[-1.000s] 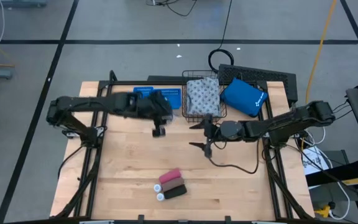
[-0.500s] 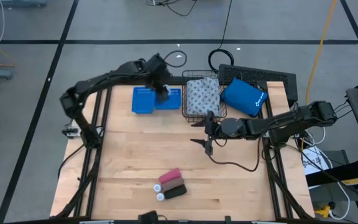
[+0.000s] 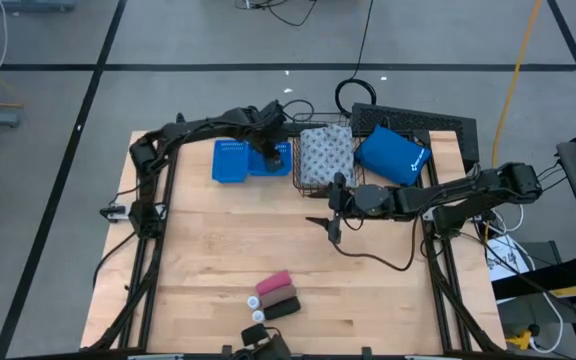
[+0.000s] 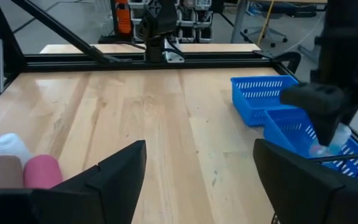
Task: Pick & Place Medicine items
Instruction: Put the transparent pill bottle into the right blue bin
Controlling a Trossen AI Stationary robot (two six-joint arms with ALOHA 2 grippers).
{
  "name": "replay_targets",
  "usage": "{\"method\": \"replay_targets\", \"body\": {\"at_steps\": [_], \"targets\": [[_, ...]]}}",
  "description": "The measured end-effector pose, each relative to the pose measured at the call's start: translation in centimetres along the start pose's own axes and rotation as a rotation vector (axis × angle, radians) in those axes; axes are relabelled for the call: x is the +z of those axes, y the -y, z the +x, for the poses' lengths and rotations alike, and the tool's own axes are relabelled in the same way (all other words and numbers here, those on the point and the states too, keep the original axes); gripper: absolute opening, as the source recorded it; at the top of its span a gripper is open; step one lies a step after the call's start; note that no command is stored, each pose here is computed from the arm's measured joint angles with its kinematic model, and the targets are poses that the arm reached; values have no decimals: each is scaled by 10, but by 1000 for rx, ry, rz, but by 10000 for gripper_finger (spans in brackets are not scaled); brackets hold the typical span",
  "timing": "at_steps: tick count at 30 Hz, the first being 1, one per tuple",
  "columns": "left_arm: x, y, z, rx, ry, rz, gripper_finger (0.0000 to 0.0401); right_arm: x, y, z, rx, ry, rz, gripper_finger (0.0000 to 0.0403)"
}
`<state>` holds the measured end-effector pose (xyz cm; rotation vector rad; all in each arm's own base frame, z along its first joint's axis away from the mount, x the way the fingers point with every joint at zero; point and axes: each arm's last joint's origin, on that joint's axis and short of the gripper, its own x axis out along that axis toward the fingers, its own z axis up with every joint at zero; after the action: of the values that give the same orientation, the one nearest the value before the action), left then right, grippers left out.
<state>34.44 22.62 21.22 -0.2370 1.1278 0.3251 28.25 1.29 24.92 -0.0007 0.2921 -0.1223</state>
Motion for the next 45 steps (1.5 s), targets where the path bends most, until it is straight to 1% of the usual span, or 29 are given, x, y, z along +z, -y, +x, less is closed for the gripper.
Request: {"method": "replay_targets", "body": {"at_steps": [4, 13, 22, 28, 30, 34, 37, 40, 45], "targets": [[2, -5, 10, 7, 18, -7, 136, 0, 0, 0, 0, 0, 1, 281], [0, -17, 12, 40, 21, -75, 136, 0, 0, 0, 1, 2, 5, 281], [-3, -19, 26, 35, -17, -93, 136, 0, -1, 0, 2, 2, 5, 281], [-4, -21, 27, 38, -21, -112, 136, 0, -1, 0, 3, 3, 5, 281], [-5, -21, 27, 37, -27, -124, 146, 0, -1, 0, 3, 2, 4, 281], [-4, -21, 27, 38, -23, -120, 181, 0, -1, 0, 3, 2, 4, 281], [-4, -20, 27, 39, -16, -119, 196, 0, -1, 0, 3, 2, 4, 281], [-4, -20, 27, 38, -17, -119, 199, 0, -1, 0, 3, 2, 4, 281], [-3, -21, 27, 42, -11, -116, 189, 0, -1, 0, 3, 2, 4, 281]]}}
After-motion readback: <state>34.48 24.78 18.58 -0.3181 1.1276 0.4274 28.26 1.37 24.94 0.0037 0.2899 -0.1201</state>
